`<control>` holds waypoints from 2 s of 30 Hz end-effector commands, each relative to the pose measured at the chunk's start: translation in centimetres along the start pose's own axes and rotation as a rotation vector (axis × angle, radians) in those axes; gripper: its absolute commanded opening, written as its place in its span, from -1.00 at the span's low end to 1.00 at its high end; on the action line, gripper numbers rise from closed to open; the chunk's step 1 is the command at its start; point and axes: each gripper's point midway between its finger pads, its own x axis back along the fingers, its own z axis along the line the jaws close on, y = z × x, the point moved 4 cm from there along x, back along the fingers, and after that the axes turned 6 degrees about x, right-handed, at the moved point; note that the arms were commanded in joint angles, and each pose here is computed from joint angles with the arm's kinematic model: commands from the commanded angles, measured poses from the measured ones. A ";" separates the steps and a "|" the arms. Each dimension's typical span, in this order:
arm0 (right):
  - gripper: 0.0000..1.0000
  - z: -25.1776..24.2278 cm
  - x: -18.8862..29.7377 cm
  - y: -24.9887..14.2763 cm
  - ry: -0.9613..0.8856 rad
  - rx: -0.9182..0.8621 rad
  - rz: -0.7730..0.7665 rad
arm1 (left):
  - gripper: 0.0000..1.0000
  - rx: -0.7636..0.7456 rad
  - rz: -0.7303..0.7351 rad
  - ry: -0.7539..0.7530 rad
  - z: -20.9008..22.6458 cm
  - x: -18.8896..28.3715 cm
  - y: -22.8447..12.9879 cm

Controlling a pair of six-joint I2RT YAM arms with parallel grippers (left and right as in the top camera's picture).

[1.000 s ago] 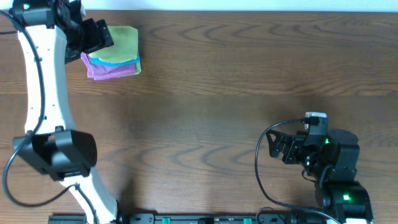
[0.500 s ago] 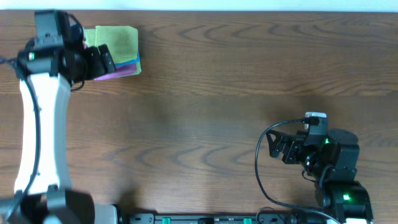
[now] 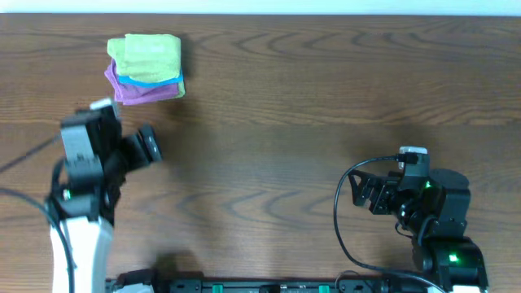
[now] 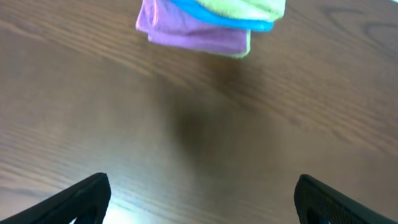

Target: Fold the cloth

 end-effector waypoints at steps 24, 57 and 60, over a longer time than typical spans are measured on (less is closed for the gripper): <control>0.98 -0.1 0.1 0.0 0.000 -0.017 -0.003 | 0.91 -0.064 -0.109 -0.003 5.1 -0.2 -14.0; 0.98 -0.1 0.1 0.0 0.000 -0.017 -0.003 | 0.91 -0.192 -0.110 0.043 6.1 0.4 -16.6; 0.98 -0.1 0.1 0.0 0.000 -0.017 -0.003 | 0.91 -0.192 -0.110 0.043 6.1 0.4 -16.6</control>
